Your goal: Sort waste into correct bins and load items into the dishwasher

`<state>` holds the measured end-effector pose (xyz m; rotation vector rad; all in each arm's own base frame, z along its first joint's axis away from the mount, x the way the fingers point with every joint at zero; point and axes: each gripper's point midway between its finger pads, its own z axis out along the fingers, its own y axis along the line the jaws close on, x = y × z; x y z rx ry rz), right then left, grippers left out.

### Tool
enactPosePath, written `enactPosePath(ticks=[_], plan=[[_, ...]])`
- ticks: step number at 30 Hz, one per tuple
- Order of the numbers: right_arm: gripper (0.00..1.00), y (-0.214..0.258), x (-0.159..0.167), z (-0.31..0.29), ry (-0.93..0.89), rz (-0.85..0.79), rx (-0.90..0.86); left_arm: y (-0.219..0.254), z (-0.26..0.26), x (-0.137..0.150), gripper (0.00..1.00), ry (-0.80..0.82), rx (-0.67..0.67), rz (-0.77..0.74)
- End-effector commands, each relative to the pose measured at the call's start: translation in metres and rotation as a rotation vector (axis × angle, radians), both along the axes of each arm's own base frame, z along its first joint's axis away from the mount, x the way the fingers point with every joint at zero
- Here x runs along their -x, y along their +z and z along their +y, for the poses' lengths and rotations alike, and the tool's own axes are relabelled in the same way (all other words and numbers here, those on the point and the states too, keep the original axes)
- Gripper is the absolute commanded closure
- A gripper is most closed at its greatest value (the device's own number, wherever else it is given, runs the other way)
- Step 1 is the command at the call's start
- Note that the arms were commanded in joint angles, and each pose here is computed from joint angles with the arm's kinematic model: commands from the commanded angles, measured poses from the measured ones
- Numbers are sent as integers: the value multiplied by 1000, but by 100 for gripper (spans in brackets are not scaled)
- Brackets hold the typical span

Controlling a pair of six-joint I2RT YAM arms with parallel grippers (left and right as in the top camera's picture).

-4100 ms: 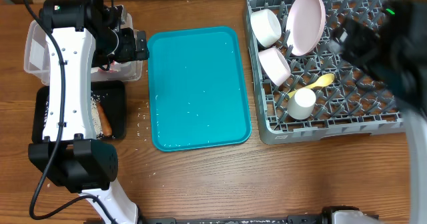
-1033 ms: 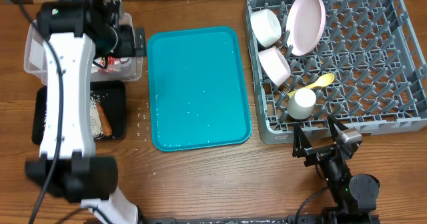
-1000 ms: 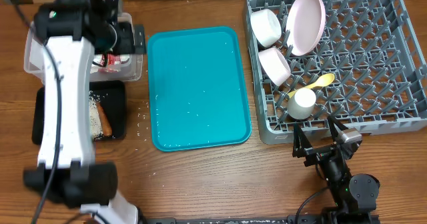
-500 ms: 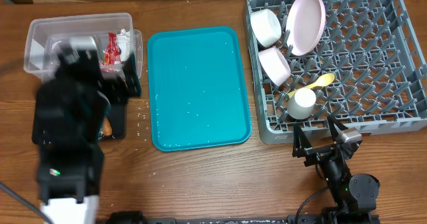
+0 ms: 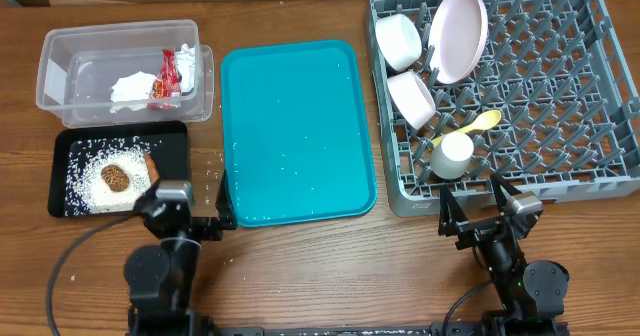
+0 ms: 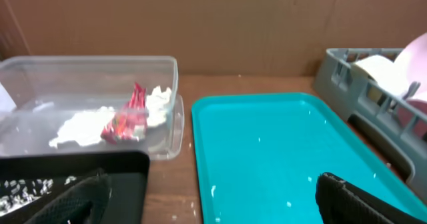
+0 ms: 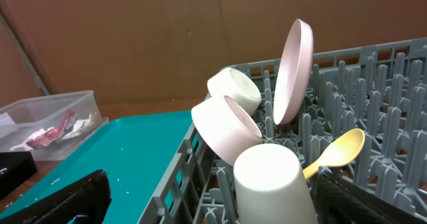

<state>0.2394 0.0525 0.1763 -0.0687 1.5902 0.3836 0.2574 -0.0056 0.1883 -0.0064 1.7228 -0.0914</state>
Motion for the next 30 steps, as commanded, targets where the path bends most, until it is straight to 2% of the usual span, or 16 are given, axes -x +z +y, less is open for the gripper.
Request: enactPosePath(ticks=[1,8,9,30], plan=[[0,-1,0,0,-3,-7,-1,-9,-1,4,0,-11,-12,-30],[0,-1,0,0,-3,-7,-1,-36,-1,11,0,-9,-12,-61],[0,-1,0,0,-3,-7,-1,-28,-1,12,0,-3,-13,-93],[0,-1,0,0,-3,-7,-1,-30,1,11,0,7,-14,-83]])
